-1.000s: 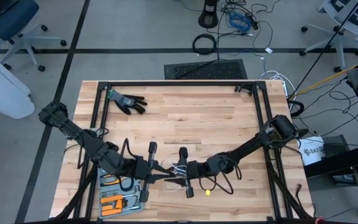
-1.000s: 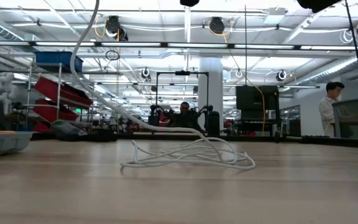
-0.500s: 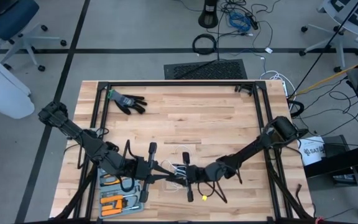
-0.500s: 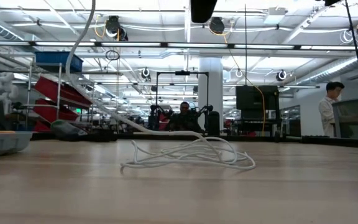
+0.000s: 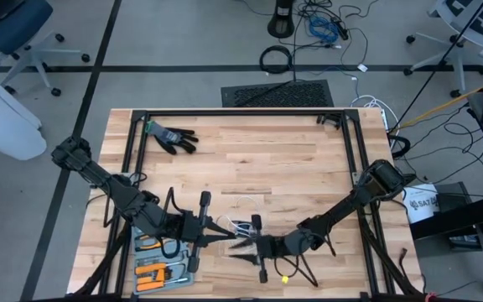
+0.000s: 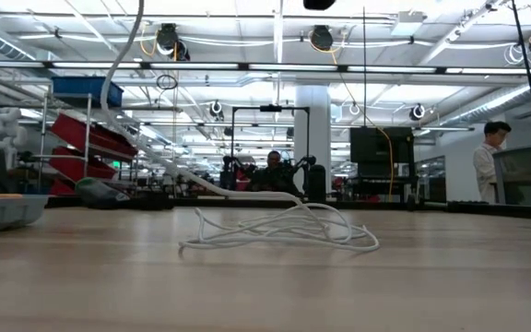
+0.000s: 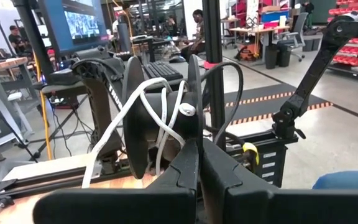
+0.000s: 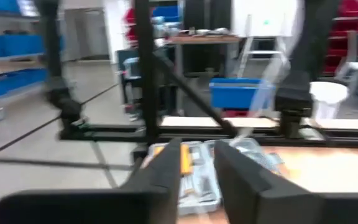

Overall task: Coil cords
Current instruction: Coil the white cable wire into the spool

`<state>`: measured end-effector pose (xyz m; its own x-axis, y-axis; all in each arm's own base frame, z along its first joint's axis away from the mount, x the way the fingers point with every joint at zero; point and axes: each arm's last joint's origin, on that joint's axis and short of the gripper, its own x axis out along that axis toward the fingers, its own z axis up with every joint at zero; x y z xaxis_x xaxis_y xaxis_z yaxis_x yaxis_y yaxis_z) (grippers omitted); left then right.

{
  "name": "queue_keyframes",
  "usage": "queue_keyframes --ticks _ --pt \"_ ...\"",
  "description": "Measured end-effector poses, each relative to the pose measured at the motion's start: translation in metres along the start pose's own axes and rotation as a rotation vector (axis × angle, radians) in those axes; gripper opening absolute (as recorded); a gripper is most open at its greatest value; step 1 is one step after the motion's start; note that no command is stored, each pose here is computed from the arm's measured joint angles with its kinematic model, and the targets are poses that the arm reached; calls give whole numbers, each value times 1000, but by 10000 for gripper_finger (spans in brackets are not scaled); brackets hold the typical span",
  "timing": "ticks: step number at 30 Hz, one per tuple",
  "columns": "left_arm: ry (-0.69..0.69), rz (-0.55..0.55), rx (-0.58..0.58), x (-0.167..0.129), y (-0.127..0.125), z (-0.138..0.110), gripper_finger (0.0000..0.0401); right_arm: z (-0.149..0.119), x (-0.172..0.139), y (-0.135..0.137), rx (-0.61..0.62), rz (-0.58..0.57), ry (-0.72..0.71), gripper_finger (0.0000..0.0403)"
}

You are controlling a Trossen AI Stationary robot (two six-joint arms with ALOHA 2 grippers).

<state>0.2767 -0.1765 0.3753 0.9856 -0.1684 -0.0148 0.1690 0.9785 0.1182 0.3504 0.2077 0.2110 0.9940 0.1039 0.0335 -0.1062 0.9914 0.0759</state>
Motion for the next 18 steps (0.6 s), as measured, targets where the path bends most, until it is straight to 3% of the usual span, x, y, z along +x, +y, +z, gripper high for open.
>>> queue_keyframes --ticks 6,9,13,18 --pt "0 0 1 0 0 0 6 9 6 -16 41 -89 -82 193" --pt "0 0 2 0 0 0 6 12 8 -21 51 -74 -108 220" --pt "0 0 3 0 0 0 6 14 9 -24 56 -62 -132 213" --pt "-1 0 7 0 0 0 6 17 10 -28 57 -73 -154 141"
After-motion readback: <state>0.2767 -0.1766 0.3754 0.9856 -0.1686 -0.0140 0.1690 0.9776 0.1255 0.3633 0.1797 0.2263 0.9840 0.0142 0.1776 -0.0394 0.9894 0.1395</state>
